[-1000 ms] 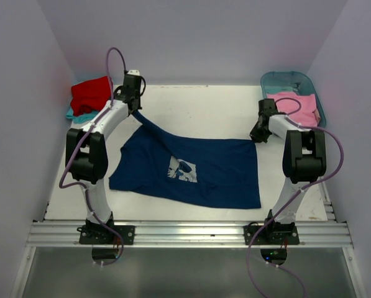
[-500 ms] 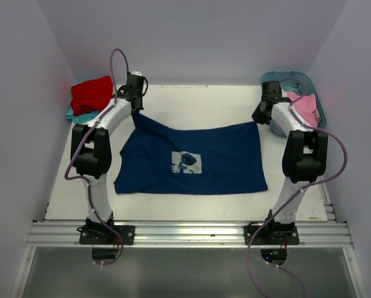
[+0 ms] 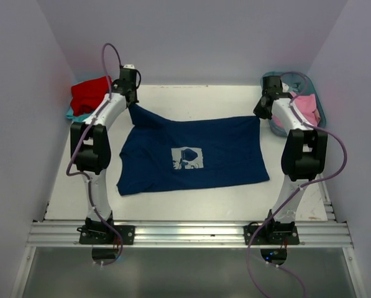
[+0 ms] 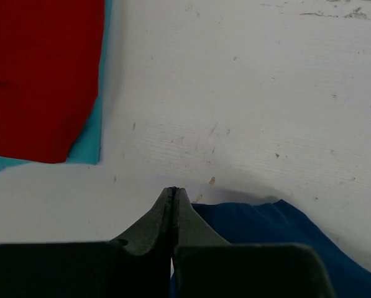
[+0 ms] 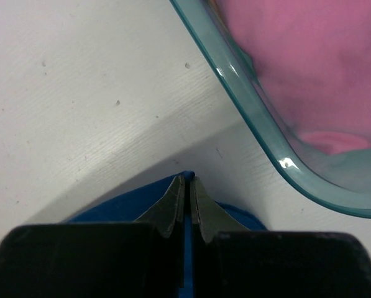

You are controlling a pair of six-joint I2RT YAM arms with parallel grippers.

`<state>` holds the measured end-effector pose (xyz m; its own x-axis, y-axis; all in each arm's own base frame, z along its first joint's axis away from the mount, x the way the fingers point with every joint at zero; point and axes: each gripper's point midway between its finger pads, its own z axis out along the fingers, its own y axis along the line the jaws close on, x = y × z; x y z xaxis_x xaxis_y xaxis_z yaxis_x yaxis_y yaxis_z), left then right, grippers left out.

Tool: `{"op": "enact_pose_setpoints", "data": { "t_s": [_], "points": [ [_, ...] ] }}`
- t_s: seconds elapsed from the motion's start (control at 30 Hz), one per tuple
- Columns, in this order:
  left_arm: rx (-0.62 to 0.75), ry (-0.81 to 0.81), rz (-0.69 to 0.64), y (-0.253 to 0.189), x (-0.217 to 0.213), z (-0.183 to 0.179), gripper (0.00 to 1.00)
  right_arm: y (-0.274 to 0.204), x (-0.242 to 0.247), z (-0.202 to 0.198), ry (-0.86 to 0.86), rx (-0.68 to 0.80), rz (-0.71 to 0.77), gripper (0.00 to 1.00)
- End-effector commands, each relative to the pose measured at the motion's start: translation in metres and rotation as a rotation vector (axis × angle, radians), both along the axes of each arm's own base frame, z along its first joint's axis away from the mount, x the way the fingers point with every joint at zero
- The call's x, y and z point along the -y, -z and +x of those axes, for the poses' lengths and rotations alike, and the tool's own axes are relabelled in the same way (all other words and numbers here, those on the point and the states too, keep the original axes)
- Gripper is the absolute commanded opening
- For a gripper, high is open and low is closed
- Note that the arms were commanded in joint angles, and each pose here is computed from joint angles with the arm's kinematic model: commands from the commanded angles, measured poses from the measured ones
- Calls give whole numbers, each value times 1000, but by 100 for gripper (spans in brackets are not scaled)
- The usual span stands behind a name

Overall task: Fold and stack the t-shirts
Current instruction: Fold the other side of the tshirt into a rectangle

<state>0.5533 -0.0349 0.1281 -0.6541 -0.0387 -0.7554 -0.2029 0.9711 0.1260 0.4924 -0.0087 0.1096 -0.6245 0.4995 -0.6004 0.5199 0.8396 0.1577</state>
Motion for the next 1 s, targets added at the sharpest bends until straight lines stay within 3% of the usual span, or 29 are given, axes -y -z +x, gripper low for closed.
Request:
{"op": "enact_pose_setpoints", "data": {
  "t_s": [0.0, 0.4, 0.97],
  "points": [
    [41, -8, -43, -13, -2, 8, 0, -5, 10, -5, 9, 9, -53, 0],
    [11, 9, -114, -10, 6, -42, 0, 8, 13, -45, 32, -16, -59, 0],
    [-140, -20, -117, 19, 7, -162, 0, 12, 22, -93, 63, -53, -93, 0]
  ]
}}
